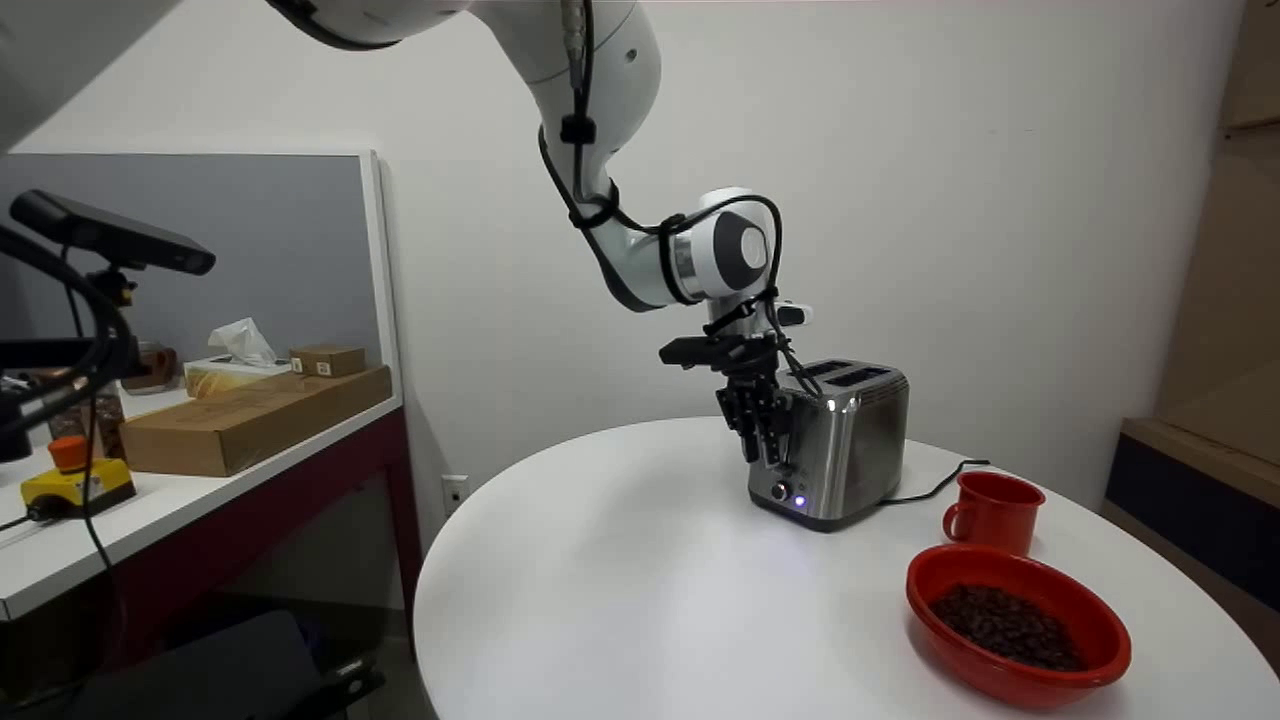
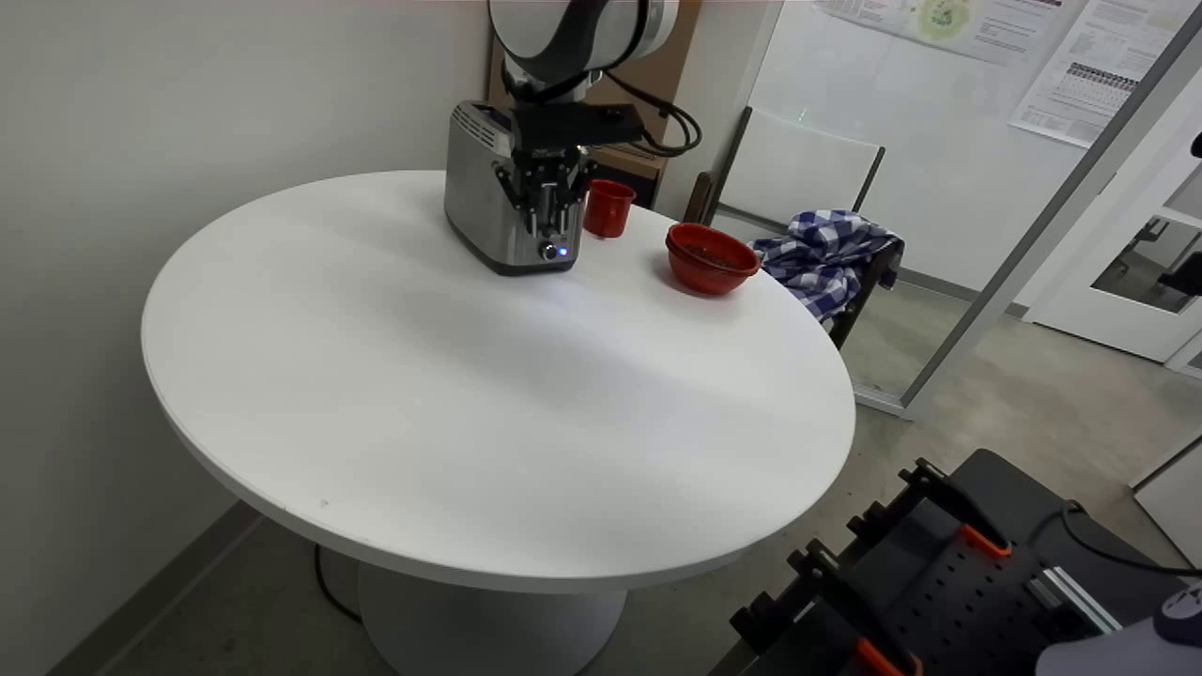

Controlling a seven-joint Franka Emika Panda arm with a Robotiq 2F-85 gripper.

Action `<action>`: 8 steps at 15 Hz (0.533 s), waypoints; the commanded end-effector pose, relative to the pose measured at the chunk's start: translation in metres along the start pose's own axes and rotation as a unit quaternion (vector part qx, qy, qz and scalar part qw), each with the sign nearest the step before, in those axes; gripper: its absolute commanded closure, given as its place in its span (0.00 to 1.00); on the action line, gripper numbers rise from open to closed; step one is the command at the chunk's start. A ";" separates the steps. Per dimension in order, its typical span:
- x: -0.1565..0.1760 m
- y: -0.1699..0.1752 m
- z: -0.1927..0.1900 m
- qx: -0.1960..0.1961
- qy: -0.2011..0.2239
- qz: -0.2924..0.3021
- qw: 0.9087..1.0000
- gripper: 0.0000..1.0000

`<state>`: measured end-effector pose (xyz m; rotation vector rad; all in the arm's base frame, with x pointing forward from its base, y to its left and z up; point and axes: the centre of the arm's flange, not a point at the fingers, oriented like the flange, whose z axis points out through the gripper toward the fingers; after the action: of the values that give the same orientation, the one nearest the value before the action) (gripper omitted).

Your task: Push the lever on the toaster downwards.

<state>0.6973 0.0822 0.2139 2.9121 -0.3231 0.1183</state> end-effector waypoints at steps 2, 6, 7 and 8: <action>-0.006 0.000 -0.038 0.034 -0.020 0.014 0.999 0.23; -0.021 0.017 -0.080 0.041 -0.039 0.011 0.998 0.00; -0.025 0.021 -0.089 0.040 -0.044 0.004 0.998 0.00; -0.034 0.028 -0.103 0.039 -0.050 -0.011 0.998 0.00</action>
<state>0.6859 0.0923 0.2773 2.9725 -0.3812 0.0585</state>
